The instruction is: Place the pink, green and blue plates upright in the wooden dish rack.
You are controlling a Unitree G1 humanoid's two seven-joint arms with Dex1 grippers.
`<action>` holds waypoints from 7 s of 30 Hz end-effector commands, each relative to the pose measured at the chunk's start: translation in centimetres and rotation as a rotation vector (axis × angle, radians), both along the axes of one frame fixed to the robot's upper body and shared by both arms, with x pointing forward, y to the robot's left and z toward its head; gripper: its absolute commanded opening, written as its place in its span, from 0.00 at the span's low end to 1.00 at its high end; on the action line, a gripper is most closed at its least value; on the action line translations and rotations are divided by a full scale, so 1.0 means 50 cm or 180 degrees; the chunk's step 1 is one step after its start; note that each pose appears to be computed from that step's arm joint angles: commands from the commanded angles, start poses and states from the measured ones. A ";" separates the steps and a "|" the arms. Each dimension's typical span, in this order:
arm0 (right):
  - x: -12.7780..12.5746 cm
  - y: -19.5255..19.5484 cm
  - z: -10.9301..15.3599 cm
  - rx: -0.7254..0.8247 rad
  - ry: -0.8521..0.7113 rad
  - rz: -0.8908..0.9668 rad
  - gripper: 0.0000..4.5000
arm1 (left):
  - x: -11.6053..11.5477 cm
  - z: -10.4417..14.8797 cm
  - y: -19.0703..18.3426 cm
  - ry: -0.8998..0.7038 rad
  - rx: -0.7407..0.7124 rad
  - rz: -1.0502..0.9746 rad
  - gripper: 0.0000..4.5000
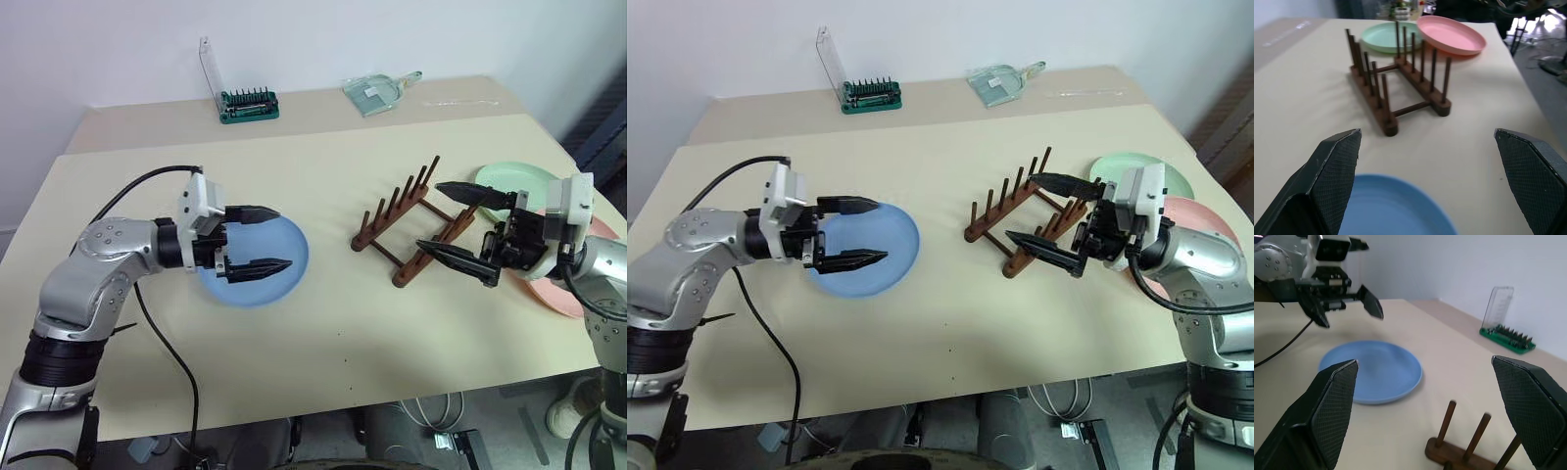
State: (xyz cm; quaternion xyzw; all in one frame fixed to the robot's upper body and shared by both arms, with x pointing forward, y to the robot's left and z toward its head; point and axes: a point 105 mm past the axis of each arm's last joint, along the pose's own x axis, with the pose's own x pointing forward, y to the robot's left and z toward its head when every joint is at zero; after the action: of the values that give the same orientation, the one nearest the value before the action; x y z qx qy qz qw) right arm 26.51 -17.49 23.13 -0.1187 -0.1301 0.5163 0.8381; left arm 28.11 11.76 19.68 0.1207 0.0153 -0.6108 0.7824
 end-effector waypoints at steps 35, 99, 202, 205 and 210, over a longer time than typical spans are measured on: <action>-0.125 -0.151 -0.039 -0.0524 0.0199 -0.1019 0.99 | 0.027 -0.166 -0.383 0.0150 0.1008 0.0149 1.00; -0.101 -0.127 -0.026 -0.0407 0.0058 -0.0958 1.00 | 0.067 -0.176 -0.271 -0.0151 0.1085 -0.0690 0.17; 0.170 -0.113 -0.226 -0.2180 -0.0370 -0.1685 0.01 | 0.207 -0.157 -0.300 0.0189 0.1057 0.0948 0.00; 0.185 -0.113 -0.224 -0.2218 -0.0460 -0.1706 0.01 | 0.212 -0.158 -0.299 0.0166 0.1067 0.0956 0.00; 0.190 -0.111 -0.218 -0.2199 -0.0476 -0.1656 0.01 | 0.216 -0.151 -0.303 0.0091 0.1052 0.0949 0.00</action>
State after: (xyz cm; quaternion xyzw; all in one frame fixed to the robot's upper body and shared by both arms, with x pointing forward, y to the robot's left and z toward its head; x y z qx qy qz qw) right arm 35.87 -23.32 11.18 -0.4578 0.0411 0.2912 0.8390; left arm 38.53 -3.03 10.41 0.2268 0.1727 -0.4804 0.8294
